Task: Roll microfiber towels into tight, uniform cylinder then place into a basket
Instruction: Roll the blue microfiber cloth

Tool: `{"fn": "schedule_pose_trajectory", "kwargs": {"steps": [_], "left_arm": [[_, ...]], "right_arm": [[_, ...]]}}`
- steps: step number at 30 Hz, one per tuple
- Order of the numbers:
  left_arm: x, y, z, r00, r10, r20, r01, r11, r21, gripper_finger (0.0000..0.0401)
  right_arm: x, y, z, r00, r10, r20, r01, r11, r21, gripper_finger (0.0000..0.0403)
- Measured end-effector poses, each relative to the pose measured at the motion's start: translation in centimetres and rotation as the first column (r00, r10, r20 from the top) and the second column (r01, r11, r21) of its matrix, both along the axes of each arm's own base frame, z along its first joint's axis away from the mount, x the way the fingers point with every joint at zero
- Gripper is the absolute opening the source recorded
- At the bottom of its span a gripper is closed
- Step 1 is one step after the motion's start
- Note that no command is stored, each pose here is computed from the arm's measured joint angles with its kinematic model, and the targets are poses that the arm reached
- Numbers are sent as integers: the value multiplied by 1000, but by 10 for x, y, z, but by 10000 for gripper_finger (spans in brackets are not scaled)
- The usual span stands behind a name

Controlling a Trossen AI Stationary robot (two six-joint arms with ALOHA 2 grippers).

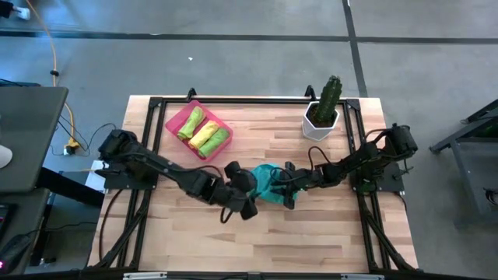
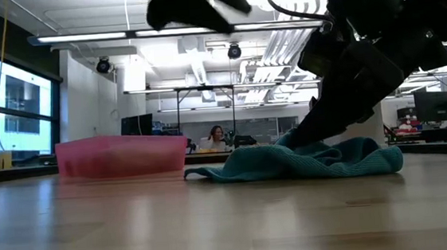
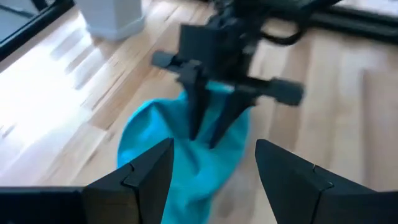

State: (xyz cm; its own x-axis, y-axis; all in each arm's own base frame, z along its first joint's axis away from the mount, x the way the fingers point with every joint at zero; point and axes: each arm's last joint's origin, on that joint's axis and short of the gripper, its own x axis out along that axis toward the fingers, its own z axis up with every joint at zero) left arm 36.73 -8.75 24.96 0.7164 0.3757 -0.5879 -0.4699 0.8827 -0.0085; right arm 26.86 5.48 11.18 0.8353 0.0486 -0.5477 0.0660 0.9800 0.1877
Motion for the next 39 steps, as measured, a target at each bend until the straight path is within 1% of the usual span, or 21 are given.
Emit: {"fn": "schedule_pose_trajectory", "kwargs": {"steps": [5,12,17,22,27,33,34,36,39], "left_arm": [[6,8,-24,994,18,-109,-16,1000,20,216],[14,8,-54,980,28,-196,-20,999,39,216],[18,13,-70,969,20,-246,-22,1000,-6,216],[23,24,-85,957,40,-289,-41,999,1,216],[28,41,-102,942,96,-320,-87,995,44,216],[31,57,-125,912,123,-391,-116,992,42,216],[32,58,-129,909,114,-400,-112,993,27,216],[32,58,-131,906,91,-412,-101,995,-3,216],[31,54,-135,898,69,-434,-86,996,-20,215]], "right_arm": [[0,0,-1,1000,0,-7,0,1000,-2,114],[-1,0,-1,1000,-1,-14,1,1000,-3,114],[-1,0,-1,1000,-2,-14,1,1000,-4,114],[0,-1,-1,1000,-5,-14,5,1000,-4,114],[0,-2,-1,1000,-7,-14,7,1000,-4,114],[0,-2,-1,1000,-10,-13,10,1000,2,114],[0,-1,-1,1000,-16,-14,16,1000,23,114],[0,0,0,1000,-25,-17,27,995,101,114],[0,2,0,998,-55,-35,62,972,226,114]]}}
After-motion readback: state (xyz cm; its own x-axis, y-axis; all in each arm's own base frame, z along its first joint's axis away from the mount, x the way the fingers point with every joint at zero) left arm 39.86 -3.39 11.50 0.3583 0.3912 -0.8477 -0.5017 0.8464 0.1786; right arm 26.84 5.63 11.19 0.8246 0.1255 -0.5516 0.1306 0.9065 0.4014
